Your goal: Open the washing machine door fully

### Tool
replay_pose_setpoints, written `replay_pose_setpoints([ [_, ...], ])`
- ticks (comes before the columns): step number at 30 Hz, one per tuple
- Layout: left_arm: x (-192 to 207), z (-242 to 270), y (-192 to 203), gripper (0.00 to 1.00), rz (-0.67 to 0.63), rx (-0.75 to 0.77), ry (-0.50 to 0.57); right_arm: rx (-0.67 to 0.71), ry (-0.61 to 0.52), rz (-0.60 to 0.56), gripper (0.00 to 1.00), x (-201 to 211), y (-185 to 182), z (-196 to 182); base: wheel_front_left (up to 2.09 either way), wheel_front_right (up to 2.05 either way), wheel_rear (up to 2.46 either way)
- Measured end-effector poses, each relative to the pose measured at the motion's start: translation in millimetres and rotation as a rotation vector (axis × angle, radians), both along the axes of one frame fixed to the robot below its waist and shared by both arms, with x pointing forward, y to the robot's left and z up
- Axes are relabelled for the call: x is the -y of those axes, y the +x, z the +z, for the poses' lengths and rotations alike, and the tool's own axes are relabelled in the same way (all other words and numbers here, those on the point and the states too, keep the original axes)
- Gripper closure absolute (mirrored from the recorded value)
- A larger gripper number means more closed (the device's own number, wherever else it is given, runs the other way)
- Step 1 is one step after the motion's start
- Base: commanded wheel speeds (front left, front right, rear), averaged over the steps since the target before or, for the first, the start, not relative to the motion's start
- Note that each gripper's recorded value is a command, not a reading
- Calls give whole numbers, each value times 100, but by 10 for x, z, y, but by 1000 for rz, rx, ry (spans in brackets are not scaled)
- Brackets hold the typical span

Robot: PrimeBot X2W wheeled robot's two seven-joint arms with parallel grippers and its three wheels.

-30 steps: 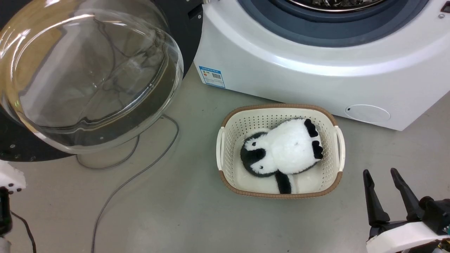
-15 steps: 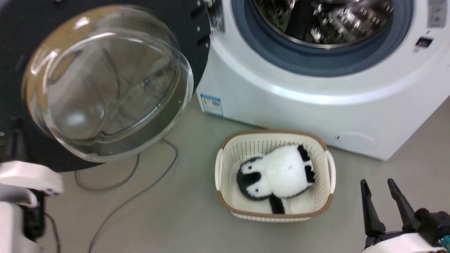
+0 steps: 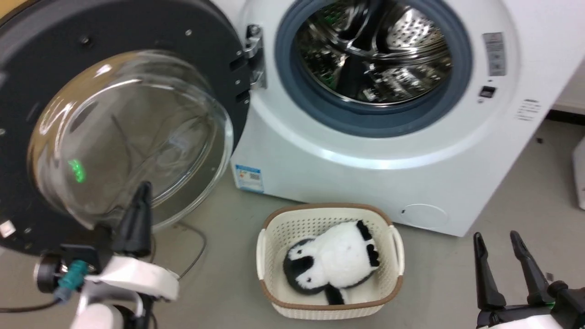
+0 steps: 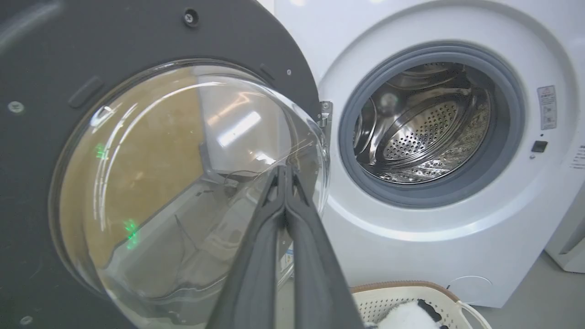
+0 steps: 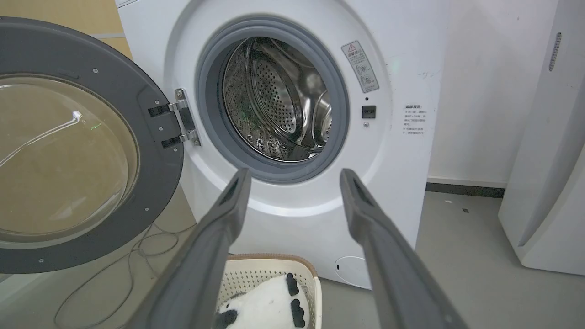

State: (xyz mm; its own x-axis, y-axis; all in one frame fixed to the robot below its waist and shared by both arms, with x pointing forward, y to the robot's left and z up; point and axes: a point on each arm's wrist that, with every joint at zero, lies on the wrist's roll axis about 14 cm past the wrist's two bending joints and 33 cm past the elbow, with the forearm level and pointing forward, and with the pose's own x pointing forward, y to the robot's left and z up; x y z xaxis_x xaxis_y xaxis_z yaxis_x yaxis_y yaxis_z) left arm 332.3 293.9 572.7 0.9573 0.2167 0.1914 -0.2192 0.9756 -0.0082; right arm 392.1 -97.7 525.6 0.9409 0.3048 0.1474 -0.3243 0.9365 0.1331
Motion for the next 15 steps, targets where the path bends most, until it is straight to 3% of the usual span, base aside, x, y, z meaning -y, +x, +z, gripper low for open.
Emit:
replay_pose_setpoints([
  [11,735,-212,39,100,-162,-39,-49,39,10,-84,0,275,-215,127,0,0,0],
  [12,796,-248,37,58,-176,-48,-55,39,10,-93,0,305,-233,125,0,0,0],
  [13,842,-284,34,0,-184,-57,-63,36,10,-102,0,334,-252,118,0,0,0],
  [15,930,-358,33,0,-202,-78,-80,30,9,-118,0,389,-288,99,0,0,0],
])
